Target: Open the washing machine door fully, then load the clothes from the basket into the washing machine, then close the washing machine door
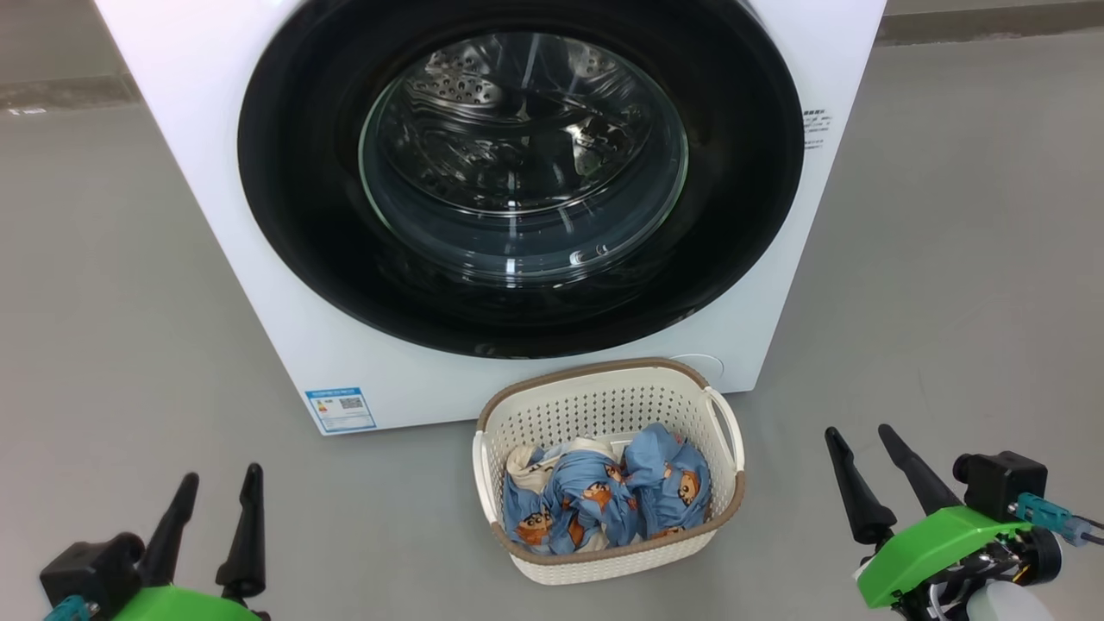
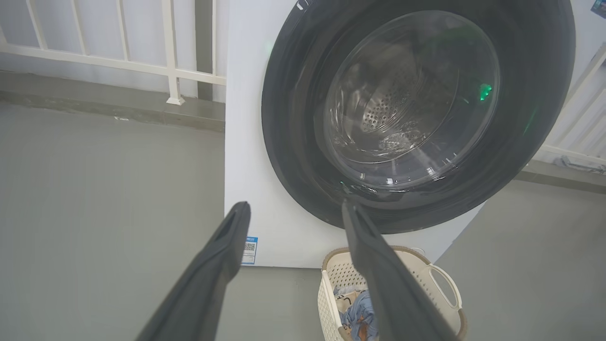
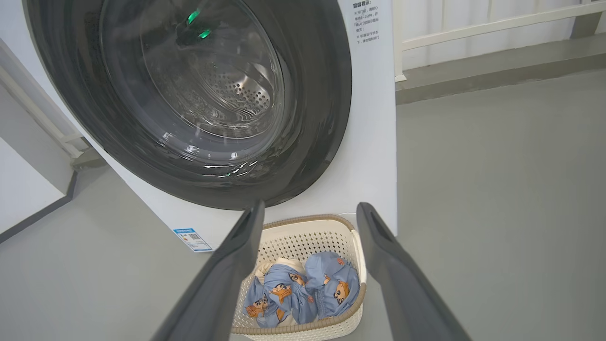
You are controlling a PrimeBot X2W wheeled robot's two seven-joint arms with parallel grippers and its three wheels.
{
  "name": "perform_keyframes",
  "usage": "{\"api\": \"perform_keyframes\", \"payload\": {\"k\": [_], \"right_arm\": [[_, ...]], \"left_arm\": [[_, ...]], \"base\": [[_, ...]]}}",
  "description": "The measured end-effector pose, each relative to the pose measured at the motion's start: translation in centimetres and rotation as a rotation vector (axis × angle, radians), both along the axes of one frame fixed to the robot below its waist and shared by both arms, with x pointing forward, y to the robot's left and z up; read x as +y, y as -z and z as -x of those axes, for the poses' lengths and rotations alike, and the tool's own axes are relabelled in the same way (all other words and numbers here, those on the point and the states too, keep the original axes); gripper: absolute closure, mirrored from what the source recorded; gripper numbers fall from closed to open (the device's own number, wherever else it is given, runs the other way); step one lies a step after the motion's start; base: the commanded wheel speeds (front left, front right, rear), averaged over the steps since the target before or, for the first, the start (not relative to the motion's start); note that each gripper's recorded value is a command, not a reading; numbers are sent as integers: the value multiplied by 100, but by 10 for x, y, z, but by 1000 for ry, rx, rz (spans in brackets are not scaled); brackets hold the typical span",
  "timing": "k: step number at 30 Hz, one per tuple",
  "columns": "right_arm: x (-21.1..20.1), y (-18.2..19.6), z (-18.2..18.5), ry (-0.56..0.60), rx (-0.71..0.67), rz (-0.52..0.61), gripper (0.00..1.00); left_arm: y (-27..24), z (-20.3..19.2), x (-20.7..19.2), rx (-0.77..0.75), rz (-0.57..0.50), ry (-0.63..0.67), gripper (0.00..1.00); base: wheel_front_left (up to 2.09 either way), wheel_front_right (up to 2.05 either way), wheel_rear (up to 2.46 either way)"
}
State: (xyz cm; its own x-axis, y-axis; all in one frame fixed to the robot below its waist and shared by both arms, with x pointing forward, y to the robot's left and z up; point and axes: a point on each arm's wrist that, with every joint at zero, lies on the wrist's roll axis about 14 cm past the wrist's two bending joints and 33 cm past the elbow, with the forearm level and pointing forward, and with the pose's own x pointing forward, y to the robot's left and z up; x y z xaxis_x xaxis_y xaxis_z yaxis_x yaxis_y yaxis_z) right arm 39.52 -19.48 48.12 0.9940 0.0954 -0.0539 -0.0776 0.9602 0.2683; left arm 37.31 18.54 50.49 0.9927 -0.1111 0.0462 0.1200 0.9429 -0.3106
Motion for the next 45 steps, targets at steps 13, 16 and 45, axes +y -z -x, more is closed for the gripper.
{"api": "perform_keyframes", "payload": {"k": [13,16,45], "right_arm": [[-4,-8,-6,-17,-48,140,0],[-8,-12,-8,-7,-60,153,0],[-17,-15,-9,38,-74,151,0]], "left_arm": [[0,-1,1,-31,-133,15,0],[2,-2,1,-27,-143,17,0],[4,-9,5,-26,-207,12,0]], "base": [[0,0,0],[0,0,0],[48,48,-96]]}}
